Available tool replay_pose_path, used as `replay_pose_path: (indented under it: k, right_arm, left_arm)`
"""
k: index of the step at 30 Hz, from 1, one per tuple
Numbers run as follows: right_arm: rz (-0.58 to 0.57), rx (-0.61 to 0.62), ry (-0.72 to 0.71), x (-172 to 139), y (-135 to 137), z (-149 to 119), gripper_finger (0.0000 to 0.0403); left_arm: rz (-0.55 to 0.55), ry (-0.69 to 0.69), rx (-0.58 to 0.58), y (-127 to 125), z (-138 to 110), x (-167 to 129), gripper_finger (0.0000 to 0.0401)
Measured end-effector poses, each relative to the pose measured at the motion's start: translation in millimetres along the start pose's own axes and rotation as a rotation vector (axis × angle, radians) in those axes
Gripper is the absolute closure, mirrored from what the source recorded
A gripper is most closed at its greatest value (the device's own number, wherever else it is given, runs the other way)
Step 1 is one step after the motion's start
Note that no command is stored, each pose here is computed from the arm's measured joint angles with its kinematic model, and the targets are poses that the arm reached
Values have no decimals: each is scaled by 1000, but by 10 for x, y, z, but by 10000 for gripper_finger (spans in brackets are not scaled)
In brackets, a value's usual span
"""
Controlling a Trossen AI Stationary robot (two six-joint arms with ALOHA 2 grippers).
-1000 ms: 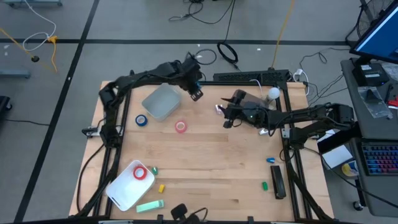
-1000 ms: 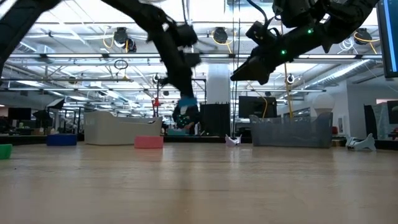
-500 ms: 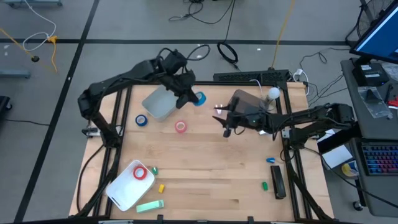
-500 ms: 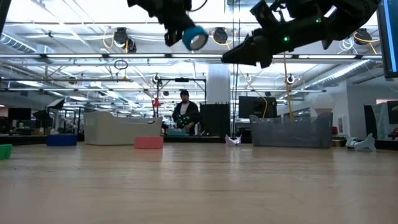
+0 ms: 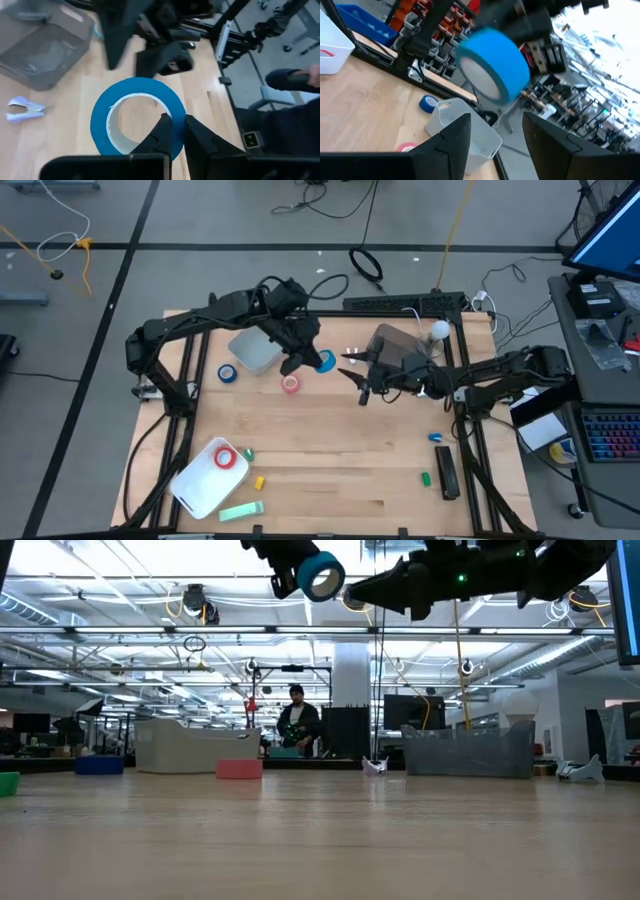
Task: Pick and place Stapler, Stapler remover, tape
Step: Put the light blue tape into the white bin
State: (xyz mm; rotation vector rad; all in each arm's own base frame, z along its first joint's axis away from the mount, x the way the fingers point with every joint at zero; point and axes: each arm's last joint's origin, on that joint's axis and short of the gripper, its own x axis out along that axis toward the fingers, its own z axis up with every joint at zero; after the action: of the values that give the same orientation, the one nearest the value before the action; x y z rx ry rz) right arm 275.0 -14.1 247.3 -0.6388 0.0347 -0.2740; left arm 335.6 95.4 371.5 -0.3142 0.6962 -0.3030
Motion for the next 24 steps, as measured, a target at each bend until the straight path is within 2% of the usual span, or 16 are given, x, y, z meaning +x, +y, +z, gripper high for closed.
replay_pose_path:
  k: [12, 24]
  right_arm:
    - [-55, -51, -132, -36, 3, 174, 231]
    - [-67, -53, -149, -39, -9, 189, 231]
  left_arm:
    - [19, -39, 9, -23, 50, 25, 380]
    - [9, -91, 35, -65, 114, 49, 378]
